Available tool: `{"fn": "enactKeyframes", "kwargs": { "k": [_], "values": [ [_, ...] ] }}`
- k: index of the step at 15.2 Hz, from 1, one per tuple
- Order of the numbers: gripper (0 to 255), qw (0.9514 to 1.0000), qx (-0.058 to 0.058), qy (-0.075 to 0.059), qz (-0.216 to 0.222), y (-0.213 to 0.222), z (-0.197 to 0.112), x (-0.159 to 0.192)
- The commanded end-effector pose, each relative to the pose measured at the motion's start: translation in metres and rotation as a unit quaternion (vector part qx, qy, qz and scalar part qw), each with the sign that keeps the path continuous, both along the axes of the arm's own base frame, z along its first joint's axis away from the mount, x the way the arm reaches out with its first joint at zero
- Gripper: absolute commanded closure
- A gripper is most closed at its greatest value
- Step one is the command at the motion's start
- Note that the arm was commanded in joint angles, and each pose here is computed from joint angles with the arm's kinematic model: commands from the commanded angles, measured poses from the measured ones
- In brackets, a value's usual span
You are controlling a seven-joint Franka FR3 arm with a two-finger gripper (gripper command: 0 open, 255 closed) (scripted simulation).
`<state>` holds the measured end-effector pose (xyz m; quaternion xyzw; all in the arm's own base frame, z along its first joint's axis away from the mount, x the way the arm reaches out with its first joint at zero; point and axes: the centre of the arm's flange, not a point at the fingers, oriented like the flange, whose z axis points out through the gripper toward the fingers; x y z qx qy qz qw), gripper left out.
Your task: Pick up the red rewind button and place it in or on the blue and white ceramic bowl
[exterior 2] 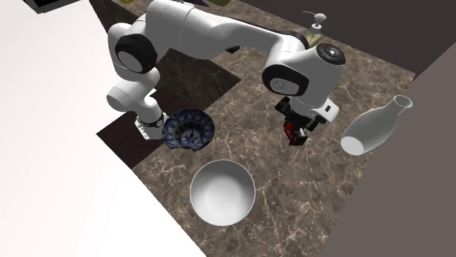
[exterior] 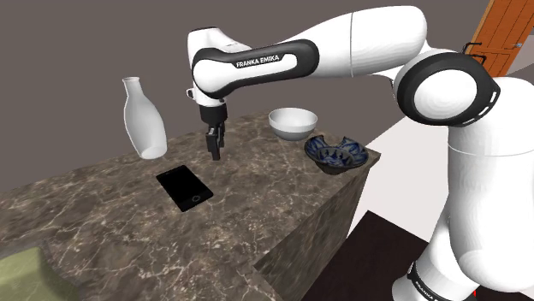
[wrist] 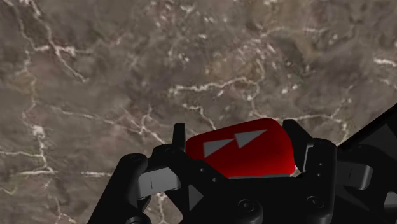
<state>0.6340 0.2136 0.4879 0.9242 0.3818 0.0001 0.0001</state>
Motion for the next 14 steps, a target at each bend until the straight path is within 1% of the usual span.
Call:
{"fn": "enactKeyframes", "kwargs": {
  "k": [1,14],
  "values": [
    [255,1.0,0.0,0.0,0.0,0.0,0.011,-0.001],
    [255,1.0,0.0,0.0,0.0,0.0,0.079,-0.001]
  ]
}}
